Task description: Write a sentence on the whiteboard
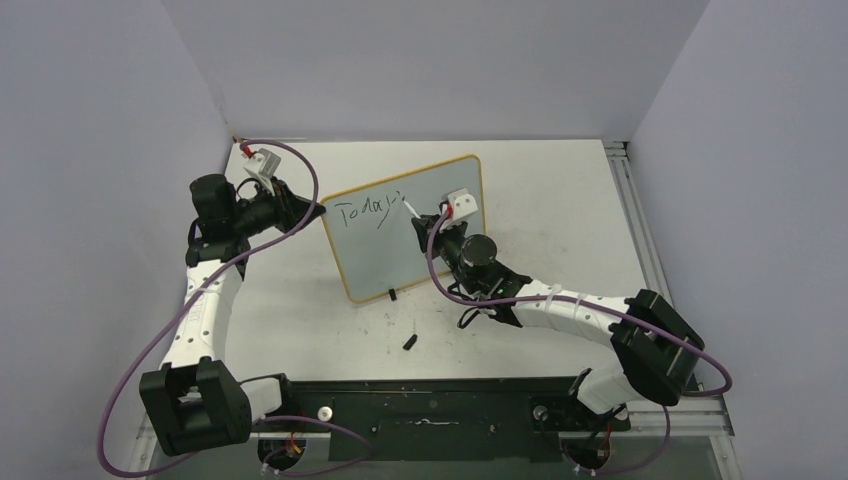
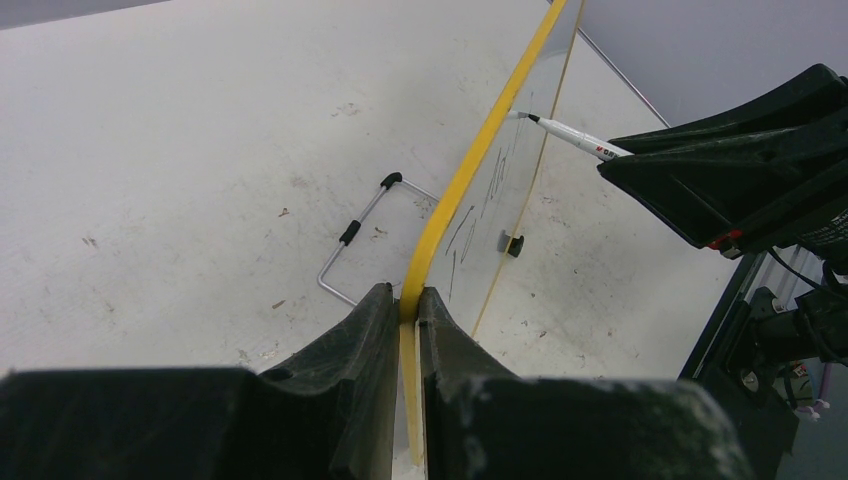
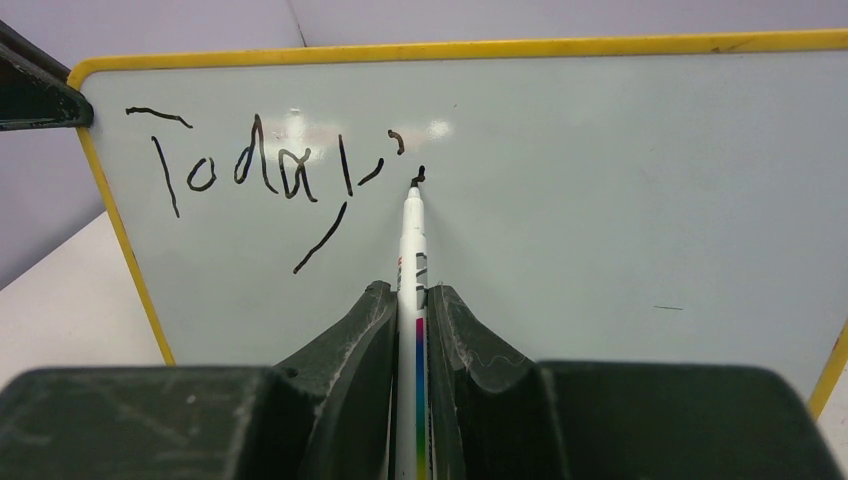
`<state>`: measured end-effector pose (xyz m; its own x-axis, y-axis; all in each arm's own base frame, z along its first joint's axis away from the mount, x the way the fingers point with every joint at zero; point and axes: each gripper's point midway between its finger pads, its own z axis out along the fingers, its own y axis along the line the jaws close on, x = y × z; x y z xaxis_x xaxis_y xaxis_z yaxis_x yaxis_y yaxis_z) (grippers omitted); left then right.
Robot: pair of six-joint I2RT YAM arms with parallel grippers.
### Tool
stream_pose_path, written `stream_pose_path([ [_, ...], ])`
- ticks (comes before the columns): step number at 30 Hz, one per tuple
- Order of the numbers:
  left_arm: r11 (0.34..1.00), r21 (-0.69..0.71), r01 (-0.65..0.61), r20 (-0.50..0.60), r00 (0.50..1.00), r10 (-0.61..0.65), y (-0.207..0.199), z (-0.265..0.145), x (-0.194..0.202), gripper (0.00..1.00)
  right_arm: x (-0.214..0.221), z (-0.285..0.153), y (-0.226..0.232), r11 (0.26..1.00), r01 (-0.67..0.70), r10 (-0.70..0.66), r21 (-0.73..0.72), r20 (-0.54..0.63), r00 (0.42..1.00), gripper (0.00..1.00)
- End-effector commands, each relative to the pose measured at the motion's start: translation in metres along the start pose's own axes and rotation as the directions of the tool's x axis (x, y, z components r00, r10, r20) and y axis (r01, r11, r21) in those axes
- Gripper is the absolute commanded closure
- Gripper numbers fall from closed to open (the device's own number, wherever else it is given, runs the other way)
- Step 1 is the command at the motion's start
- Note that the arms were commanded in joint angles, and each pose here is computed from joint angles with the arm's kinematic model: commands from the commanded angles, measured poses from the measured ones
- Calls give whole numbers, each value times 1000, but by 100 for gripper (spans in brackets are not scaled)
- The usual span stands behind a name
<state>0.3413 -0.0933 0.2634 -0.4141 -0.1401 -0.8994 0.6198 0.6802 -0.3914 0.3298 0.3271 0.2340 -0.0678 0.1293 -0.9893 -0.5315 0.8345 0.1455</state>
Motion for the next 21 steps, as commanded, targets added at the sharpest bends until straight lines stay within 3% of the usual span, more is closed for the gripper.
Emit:
stream_pose_path([
  [1,1000,9,-23,14,1000,23,-1,-2,-5,100,8,1,1,1000,10,-10,-10,-14,1000,95],
  [21,1000,5,-22,13,1000,22,0,-2,-5,100,19,-5,-11,999,21,-19,38,-49,999,95],
])
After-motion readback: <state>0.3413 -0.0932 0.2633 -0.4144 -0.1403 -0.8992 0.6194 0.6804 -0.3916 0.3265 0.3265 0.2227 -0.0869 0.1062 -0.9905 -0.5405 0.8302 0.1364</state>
